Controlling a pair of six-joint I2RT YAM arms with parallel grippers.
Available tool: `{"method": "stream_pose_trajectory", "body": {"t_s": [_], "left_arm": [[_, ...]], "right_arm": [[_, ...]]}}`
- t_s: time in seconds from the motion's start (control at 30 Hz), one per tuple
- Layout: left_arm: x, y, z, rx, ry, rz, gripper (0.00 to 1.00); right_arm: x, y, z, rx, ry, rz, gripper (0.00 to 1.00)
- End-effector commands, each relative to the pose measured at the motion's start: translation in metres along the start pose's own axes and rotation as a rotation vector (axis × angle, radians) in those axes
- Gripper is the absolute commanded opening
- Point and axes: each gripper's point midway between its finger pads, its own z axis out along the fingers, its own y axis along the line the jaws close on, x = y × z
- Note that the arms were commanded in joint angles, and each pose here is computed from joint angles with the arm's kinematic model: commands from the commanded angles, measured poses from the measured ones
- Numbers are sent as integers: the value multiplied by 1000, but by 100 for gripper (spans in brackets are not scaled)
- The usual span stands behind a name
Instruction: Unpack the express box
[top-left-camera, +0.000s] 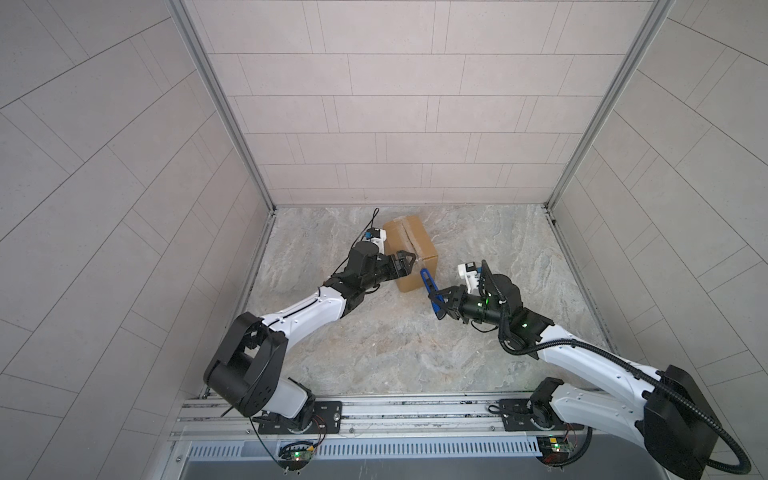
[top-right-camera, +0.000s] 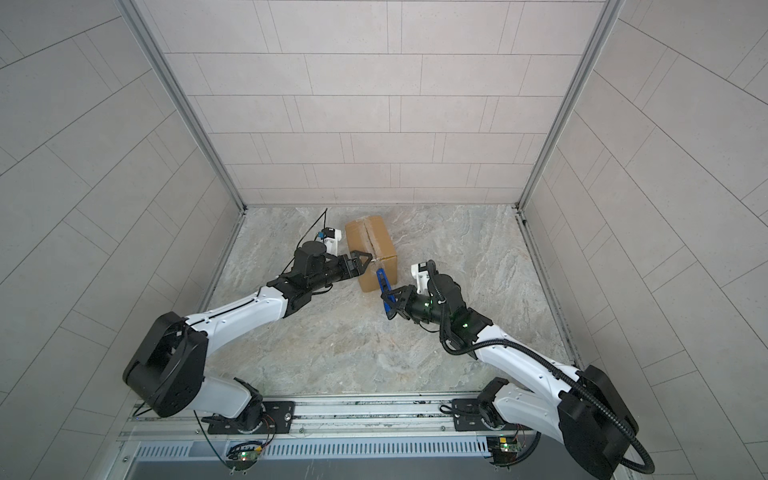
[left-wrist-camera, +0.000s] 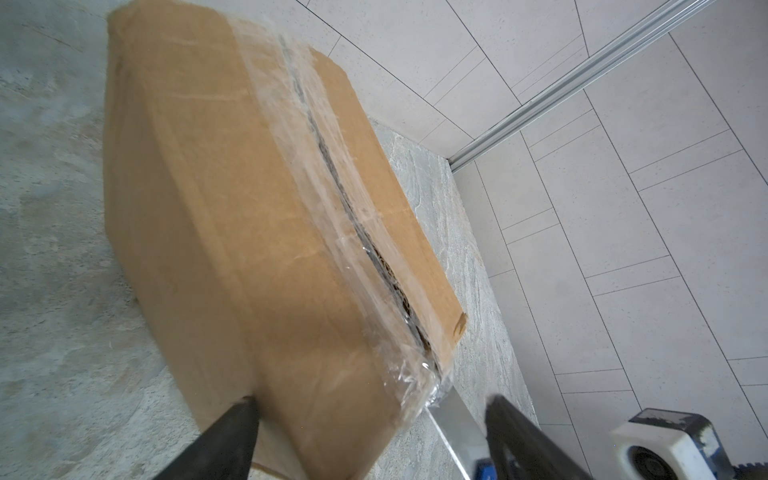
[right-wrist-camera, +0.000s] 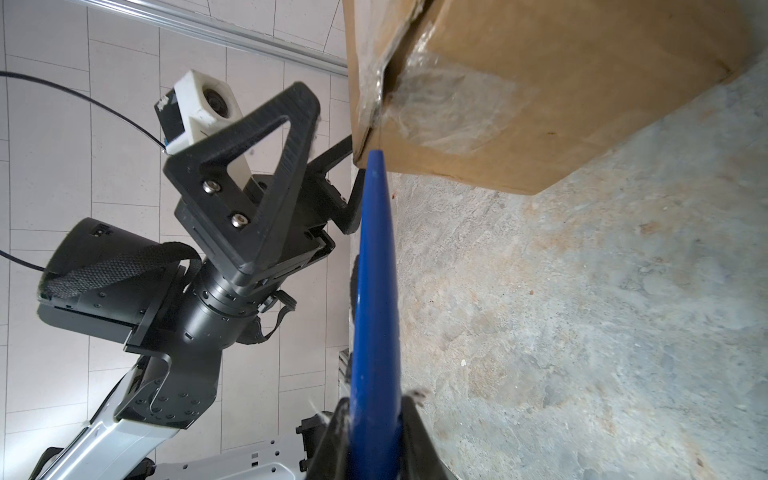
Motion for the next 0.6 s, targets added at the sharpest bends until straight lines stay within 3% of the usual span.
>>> {"method": "stream_pose_trajectory", "body": {"t_s": [0.0,0.57], "left_arm": [[-10,-25,0,76,-21,16,88],[-7,-23,-1,71,-19,15,88]], "right_arm": [[7,28,2,-99,26,-66,0],[10,47,8,-130,37,-80,0]]}}
